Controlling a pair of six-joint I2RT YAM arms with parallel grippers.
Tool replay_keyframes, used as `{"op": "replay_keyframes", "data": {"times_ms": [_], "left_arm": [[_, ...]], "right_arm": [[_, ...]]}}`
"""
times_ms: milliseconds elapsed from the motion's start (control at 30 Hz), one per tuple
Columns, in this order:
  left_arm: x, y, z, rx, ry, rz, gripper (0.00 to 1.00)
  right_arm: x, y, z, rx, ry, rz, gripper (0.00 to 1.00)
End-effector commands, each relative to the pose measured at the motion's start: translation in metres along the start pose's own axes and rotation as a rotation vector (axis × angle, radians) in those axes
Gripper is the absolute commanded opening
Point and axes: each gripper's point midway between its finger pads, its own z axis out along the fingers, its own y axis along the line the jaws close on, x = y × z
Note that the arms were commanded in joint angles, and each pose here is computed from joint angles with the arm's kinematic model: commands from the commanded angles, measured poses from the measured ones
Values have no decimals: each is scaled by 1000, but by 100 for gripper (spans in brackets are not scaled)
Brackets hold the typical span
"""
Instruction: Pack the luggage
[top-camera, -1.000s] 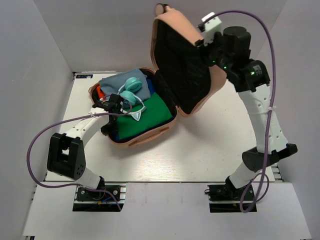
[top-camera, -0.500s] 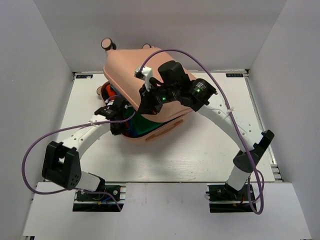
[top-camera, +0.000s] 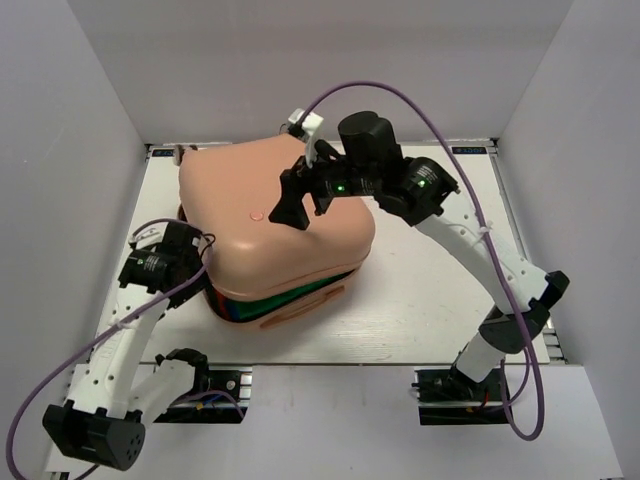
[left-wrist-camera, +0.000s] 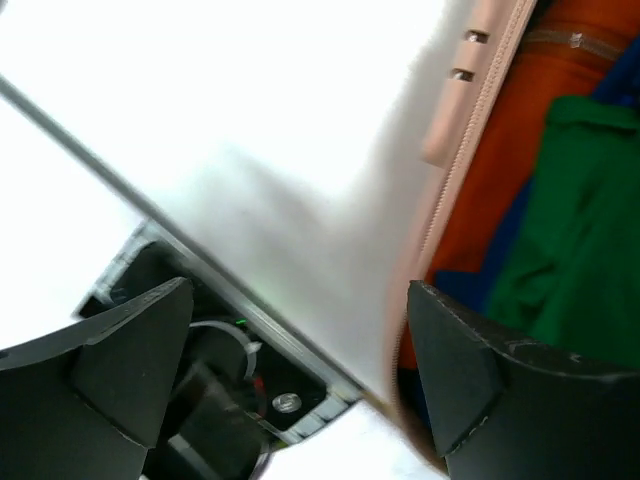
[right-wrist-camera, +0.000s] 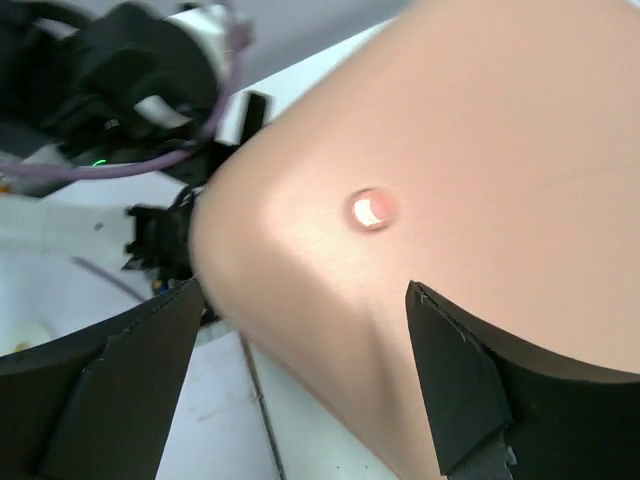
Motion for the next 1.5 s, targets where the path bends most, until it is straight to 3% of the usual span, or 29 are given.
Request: {"op": "replay_keyframes", "data": {"times_ms": [0, 200, 333, 467, 500, 533, 567, 600, 667, 700, 733, 800, 833, 967, 1067, 1200, 1467], "left_arm": [[-8, 9, -14, -39, -7, 4, 99], [-34, 34, -34, -157, -72, -75, 97], [-64, 72, -55, -292, -135, -132, 94], [-74, 62, -35, -246, -80, -118, 94], [-56, 40, -15, -159, 22, -119, 88], [-57, 35, -3, -147, 49, -133, 85], [-50, 30, 9, -124, 98, -154, 80], [-42, 26, 24, -126, 157, -164, 68], [-32, 19, 39, -114, 209, -170, 56], [-29, 17, 45, -119, 238, -176, 51], [-18, 13, 53, -114, 291, -168, 44], [-19, 4, 65, -94, 296, -178, 39], [-12, -1, 72, -82, 327, -178, 35], [-5, -17, 87, -43, 359, -158, 30], [-1, -34, 95, -4, 356, -110, 24], [9, -60, 100, 50, 379, -38, 15], [51, -121, 78, 164, 415, 162, 5]], "right_arm": [[1, -38, -16, 215, -8, 5, 90], [40, -122, -56, 629, 58, 83, 90], [74, -155, -76, 761, 109, 165, 90], [122, -181, -98, 853, 164, 285, 86], [128, -182, -99, 831, 167, 309, 72], [143, -180, -94, 790, 201, 334, 66], [149, -177, -92, 737, 206, 322, 51], [154, -170, -87, 666, 228, 288, 41], [170, -157, -81, 555, 279, 228, 30], [177, -149, -75, 497, 293, 218, 19], [177, -140, -70, 429, 285, 220, 17], [187, -133, -67, 364, 310, 188, 2], [191, -132, -64, 351, 321, 195, 0], [189, -117, -52, 230, 322, 205, 0], [187, -124, -49, 247, 322, 215, 0], [180, -152, -53, 400, 295, 201, 0], [179, -214, -68, 684, 266, 421, 0]]}}
